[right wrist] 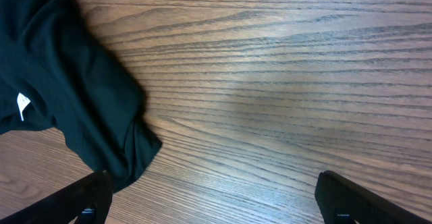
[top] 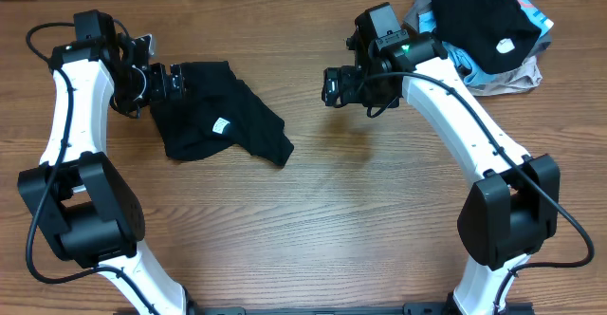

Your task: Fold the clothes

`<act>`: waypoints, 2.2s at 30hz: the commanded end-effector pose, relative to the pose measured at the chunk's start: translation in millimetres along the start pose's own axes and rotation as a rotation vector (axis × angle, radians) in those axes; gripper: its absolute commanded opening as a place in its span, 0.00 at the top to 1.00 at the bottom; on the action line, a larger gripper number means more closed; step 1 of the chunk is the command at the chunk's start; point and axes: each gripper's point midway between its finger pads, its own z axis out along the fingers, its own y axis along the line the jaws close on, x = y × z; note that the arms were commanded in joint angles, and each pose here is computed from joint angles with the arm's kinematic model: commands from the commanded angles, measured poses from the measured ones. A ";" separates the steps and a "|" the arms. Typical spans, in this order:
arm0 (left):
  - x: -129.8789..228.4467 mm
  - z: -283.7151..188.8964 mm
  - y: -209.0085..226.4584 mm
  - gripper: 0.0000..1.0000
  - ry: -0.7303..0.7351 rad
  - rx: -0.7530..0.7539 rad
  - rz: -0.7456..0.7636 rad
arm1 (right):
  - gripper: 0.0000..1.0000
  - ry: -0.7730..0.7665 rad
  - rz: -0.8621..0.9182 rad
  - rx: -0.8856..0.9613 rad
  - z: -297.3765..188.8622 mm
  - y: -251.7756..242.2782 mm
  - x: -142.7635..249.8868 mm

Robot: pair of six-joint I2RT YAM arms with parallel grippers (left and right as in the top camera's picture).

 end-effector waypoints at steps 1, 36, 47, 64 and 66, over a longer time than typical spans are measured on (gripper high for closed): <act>-4.3 -5.1 0.2 0.00 -0.015 -0.006 0.023 | 0.00 -0.023 -0.003 0.001 -5.4 0.2 -5.0; -43.0 -13.3 28.0 0.00 -0.167 -0.152 0.056 | 0.00 -0.047 -0.006 -0.006 -5.8 1.2 -11.4; -55.3 -114.3 79.4 0.00 -0.296 -0.040 -0.354 | 0.01 -0.121 -0.173 -0.263 32.0 119.8 -12.2; -39.6 -126.3 96.7 0.00 -0.260 -0.088 -0.412 | 0.08 -0.081 -0.207 -0.160 140.4 152.2 26.5; -38.9 -125.9 96.0 0.00 -0.256 -0.087 -0.412 | 0.09 -0.076 -0.185 -0.081 144.7 130.9 24.6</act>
